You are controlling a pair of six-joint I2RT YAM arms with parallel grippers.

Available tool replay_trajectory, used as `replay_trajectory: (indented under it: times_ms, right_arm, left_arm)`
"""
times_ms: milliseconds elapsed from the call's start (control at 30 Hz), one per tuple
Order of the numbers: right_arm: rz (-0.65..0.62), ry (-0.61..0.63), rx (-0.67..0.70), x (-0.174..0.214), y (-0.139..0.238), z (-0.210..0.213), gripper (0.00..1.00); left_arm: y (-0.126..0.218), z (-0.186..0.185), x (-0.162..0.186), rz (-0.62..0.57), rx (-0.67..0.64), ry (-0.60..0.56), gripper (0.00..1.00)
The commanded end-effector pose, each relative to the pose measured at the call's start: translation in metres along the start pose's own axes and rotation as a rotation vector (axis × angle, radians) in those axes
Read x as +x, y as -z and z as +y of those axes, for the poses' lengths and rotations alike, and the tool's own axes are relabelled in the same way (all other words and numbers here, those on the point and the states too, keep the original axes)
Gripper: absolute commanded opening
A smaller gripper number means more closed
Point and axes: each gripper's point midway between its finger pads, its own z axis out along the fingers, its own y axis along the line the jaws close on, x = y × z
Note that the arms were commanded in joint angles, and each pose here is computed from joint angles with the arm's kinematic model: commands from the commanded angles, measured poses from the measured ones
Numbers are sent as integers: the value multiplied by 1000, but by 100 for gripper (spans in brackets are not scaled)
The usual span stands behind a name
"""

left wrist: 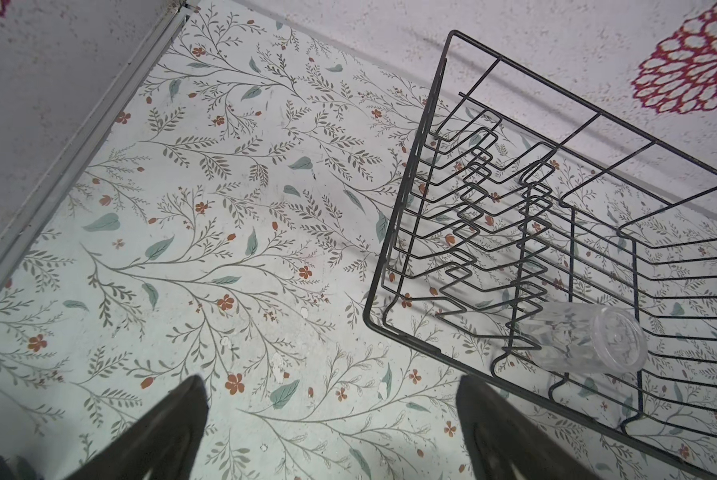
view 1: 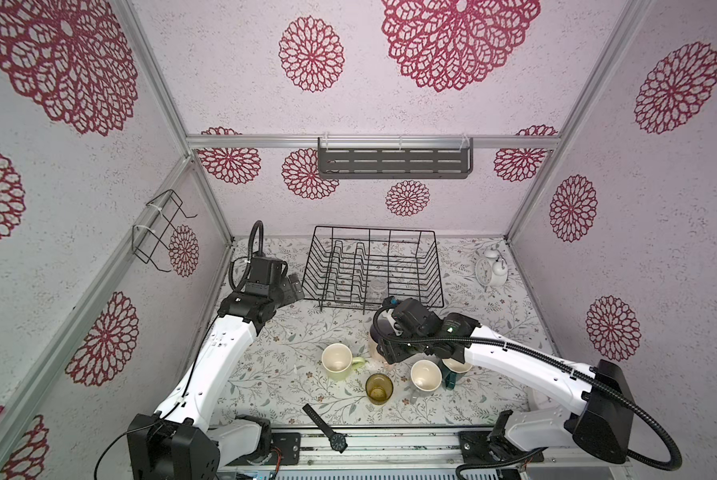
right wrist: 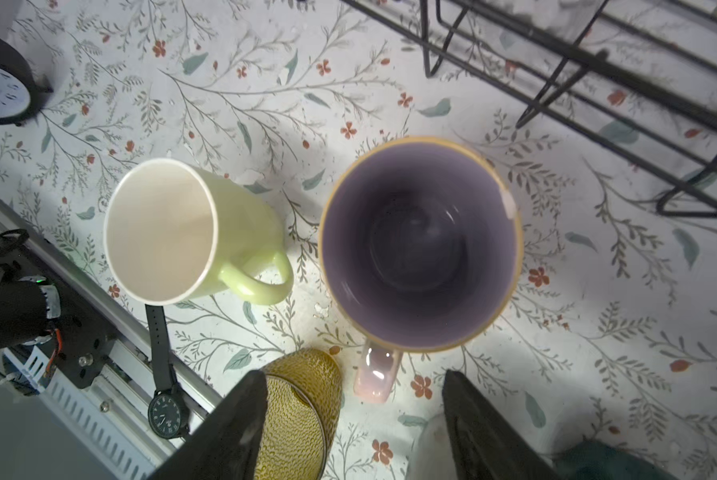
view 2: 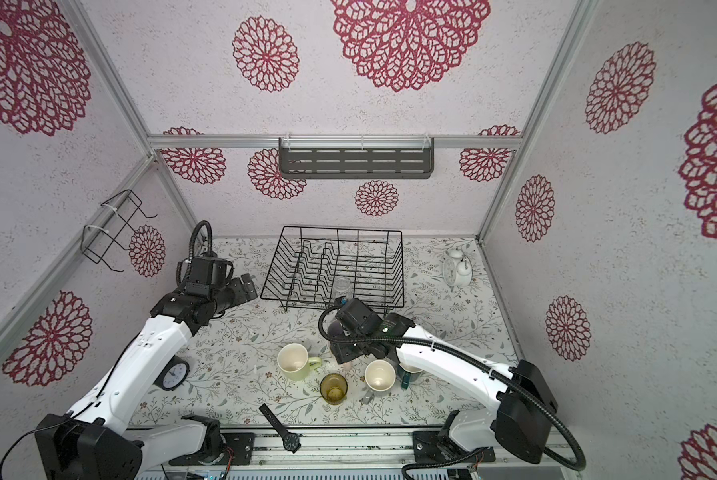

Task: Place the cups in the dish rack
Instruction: 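Move the right gripper to the pink mug and lower it into the mug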

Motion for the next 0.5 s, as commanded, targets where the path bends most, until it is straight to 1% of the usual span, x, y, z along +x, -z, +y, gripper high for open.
replay_trajectory:
  times_ms: [0, 133, 300, 467]
  right_arm:
    - [69, -34, 79, 21, -8, -15, 70]
    - [87, -39, 87, 24, -23, -14, 66]
    - [67, -35, 71, 17, -43, -6, 56]
    - [72, 2, 126, 16, -57, -11, 53]
  left_arm:
    - [3, -1, -9, -50, 26, 49, 97]
    - [4, -5, -8, -35, 40, 62, 98]
    - [5, -5, -8, -29, 43, 61, 98]
    - [10, -4, -7, -27, 42, 49, 98]
